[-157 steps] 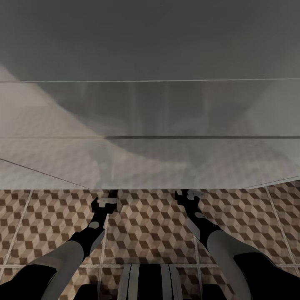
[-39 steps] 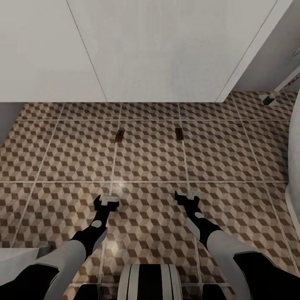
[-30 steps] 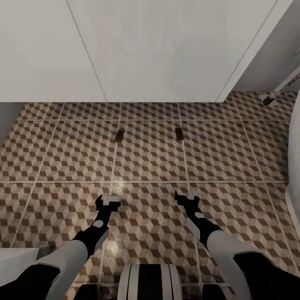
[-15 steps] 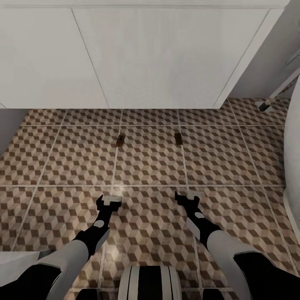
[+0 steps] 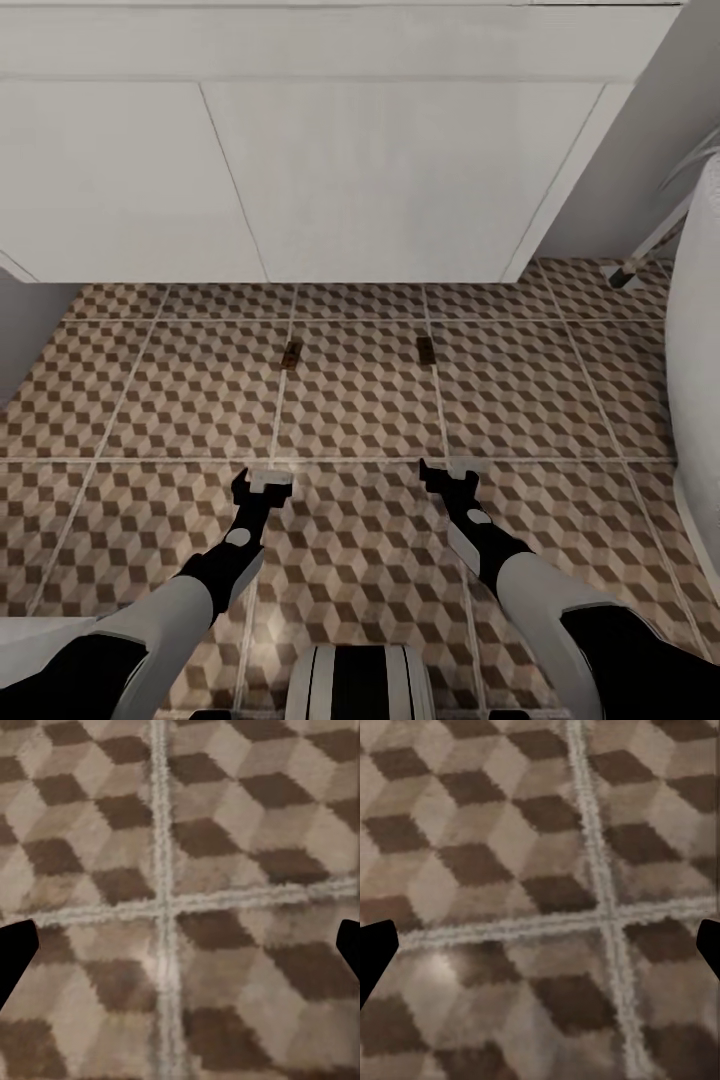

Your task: Take the four mousetraps from the cabinet in the bathroom and place them on the bathroom floor. Make sure all four end up on the same floor surface, and ensure that at least two of them are either under or directly next to the same bathroom sink.

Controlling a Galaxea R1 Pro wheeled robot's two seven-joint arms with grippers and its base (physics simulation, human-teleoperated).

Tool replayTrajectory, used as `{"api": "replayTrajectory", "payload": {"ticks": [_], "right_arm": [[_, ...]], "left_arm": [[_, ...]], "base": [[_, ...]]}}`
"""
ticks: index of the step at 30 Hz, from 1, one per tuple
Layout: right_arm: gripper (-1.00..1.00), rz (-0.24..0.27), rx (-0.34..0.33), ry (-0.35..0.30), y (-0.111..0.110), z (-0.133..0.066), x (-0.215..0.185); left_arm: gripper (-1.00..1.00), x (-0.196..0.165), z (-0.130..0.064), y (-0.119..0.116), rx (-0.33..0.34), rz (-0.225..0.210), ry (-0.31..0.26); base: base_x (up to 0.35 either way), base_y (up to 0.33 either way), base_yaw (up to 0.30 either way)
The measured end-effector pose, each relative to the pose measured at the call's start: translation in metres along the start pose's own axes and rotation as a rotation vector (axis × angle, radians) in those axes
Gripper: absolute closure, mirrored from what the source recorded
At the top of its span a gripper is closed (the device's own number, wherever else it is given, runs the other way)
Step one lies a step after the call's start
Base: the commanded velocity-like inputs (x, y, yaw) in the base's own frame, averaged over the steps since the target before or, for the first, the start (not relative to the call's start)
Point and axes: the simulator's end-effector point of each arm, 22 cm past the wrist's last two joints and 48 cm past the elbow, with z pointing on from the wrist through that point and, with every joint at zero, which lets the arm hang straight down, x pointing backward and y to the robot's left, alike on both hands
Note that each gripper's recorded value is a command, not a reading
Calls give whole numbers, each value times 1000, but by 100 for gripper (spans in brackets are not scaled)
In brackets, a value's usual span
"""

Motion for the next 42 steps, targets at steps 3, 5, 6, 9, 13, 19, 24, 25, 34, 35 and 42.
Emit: {"api": "replayTrajectory", "payload": {"ticks": [3,5,6,9,13,19,24,25,34,35,42], "right_arm": [[-100,0,-2,-12,2,-2,-8],[-100,0,-4,-20,2,-4,-14],[-100,0,-4,-24,3,-5,-17],[-100,0,-6,-36,4,-7,-25],[-100,-1,-9,-53,6,-11,-36],[-100,-3,-13,-77,8,-16,-53],[-100,-5,-17,-98,10,-21,-67],[-100,-5,-18,-102,11,-22,-70],[-100,-7,-24,-138,14,-32,-94],[-100,-8,-24,-142,14,-33,-97],[-100,-13,-21,-170,14,-41,-116]], "left_arm": [[-100,-8,-2,1,0,0,-12],[-100,-14,-3,1,-1,-1,-20],[-100,-17,-4,1,-1,-1,-24],[-100,-25,-5,3,-3,-1,-37],[-100,-36,-8,4,-3,-2,-53],[-100,-52,-12,6,-4,-3,-75],[-100,-66,-16,8,-7,-5,-94],[-100,-68,-17,8,-7,-6,-98],[-100,-92,-25,13,-13,-9,-133],[-100,-95,-26,13,-14,-10,-137],[-100,-114,-32,17,-19,-12,-165]], "base": [[0,0,0],[0,0,0],[0,0,0],[0,0,0],[0,0,0],[0,0,0],[0,0,0],[0,0,0],[0,0,0],[0,0,0],[0,0,0]]}}
